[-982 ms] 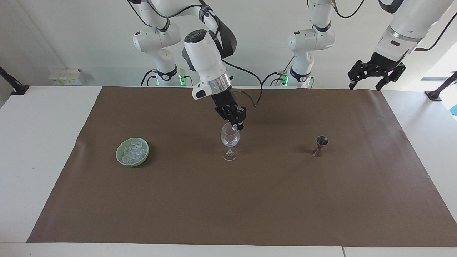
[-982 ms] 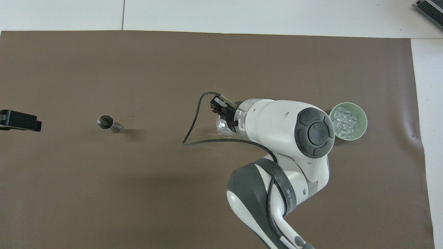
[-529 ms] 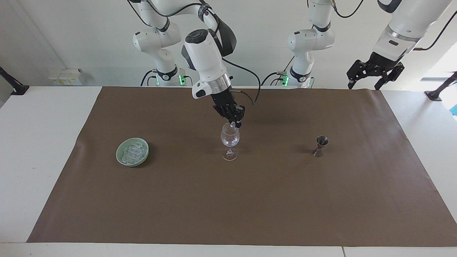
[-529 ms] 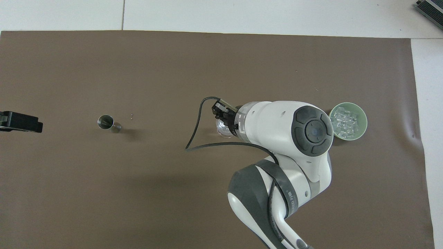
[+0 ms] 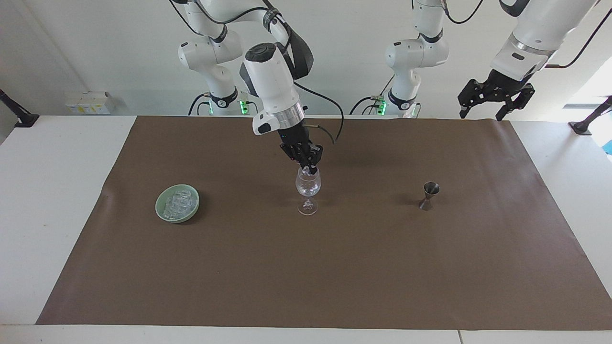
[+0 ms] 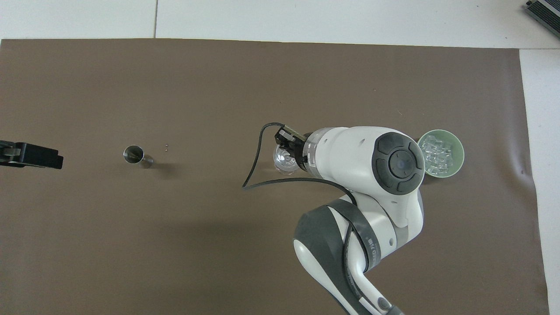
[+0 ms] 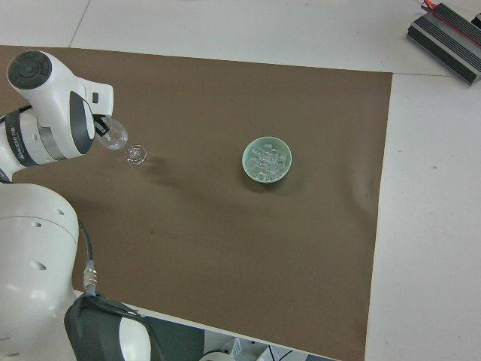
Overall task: Pour wine and add ice with both arms
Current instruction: 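Tilt the green cup over the wine glass with the right gripper, then carry the green cup back and set it down with the right gripper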
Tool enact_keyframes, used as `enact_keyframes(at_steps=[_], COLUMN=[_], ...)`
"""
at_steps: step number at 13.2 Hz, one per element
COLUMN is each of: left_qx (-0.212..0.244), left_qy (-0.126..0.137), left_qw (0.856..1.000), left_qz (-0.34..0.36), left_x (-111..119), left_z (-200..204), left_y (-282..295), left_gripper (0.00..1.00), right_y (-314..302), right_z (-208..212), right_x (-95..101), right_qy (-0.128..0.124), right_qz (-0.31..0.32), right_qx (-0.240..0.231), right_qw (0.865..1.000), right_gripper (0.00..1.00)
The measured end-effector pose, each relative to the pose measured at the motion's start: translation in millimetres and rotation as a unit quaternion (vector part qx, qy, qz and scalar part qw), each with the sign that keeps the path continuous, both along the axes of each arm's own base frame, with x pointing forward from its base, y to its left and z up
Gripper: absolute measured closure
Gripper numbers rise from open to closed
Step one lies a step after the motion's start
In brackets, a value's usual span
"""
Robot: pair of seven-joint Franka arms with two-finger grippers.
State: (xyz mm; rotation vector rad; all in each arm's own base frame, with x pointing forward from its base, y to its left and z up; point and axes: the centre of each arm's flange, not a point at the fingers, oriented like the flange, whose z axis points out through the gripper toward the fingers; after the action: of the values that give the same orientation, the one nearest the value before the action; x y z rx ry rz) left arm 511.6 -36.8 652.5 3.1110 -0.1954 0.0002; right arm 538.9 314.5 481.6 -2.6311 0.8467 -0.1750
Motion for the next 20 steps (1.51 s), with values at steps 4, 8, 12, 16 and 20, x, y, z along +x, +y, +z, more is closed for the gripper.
enact_keyframes(at_steps=[4,8,12,16,20], left_qx=[0.0,0.006,0.008,0.008,0.008], left_qy=[0.002,-0.002,0.005,0.008,0.007], left_qw=[1.0,1.0,1.0,1.0,1.0], left_qz=[0.004,-0.002,-0.004,-0.004,-0.002], left_x=[0,2,1,1,1], left_z=[-1,-2,-9,-11,-11], left_y=[4,4,3,2,5], left_gripper=[0.0,0.0,0.0,0.0,0.0], right_y=[-3,-3,-4,-37,-105], right_z=[2,4,6,29,60], right_x=[1.3,1.3,2.2,16.2,18.5], right_qy=[-0.002,-0.004,-0.007,-0.04,-0.041], right_qz=[-0.003,-0.003,-0.004,0.009,0.054], right_qx=[0.001,0.002,0.003,-0.016,-0.08], right_qw=[1.0,1.0,1.0,0.999,0.994], right_gripper=[0.69,0.49,0.48,0.42,0.0])
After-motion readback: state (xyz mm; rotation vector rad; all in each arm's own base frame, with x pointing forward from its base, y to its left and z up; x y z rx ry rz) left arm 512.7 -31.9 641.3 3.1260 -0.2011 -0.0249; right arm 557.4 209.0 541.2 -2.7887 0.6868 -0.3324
